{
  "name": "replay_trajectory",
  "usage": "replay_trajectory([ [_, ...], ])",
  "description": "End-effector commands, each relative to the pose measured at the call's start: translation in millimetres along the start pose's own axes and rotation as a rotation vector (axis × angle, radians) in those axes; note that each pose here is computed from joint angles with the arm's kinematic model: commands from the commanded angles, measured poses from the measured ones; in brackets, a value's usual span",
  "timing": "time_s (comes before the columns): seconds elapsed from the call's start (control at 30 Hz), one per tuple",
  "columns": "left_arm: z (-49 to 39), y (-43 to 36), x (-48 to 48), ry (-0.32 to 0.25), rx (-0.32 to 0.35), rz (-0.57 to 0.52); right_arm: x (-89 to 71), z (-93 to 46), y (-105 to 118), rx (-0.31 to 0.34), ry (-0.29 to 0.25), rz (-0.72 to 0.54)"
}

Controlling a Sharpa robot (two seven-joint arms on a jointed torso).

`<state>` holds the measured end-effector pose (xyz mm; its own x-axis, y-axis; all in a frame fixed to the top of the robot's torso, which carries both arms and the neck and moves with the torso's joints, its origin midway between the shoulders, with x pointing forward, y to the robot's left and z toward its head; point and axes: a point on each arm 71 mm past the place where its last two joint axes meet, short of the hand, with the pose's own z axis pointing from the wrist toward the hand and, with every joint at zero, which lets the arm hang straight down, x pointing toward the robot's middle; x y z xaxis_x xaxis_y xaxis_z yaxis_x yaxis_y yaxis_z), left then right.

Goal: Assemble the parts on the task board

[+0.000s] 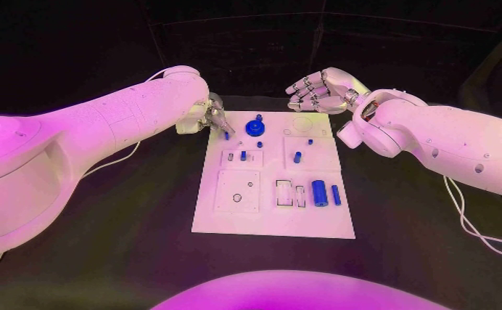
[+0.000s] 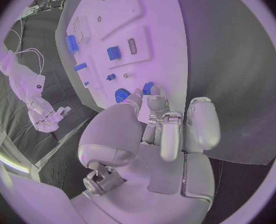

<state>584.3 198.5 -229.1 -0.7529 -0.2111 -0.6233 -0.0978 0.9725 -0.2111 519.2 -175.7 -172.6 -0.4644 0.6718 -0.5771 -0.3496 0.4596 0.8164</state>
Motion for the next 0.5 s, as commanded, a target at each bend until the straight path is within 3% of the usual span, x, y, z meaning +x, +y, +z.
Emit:
replay_trajectory([
  [0.03, -0.4, -2.6, -1.2, -0.007, 0.024, 0.002, -0.1, 0.7, 2.2, -0.013, 0.002, 0.002],
  [0.5, -0.4, -1.8, -0.9, -0.009, 0.041, -0.001, -0.2, 0.3, 2.0, -0.011, 0.004, 0.003],
])
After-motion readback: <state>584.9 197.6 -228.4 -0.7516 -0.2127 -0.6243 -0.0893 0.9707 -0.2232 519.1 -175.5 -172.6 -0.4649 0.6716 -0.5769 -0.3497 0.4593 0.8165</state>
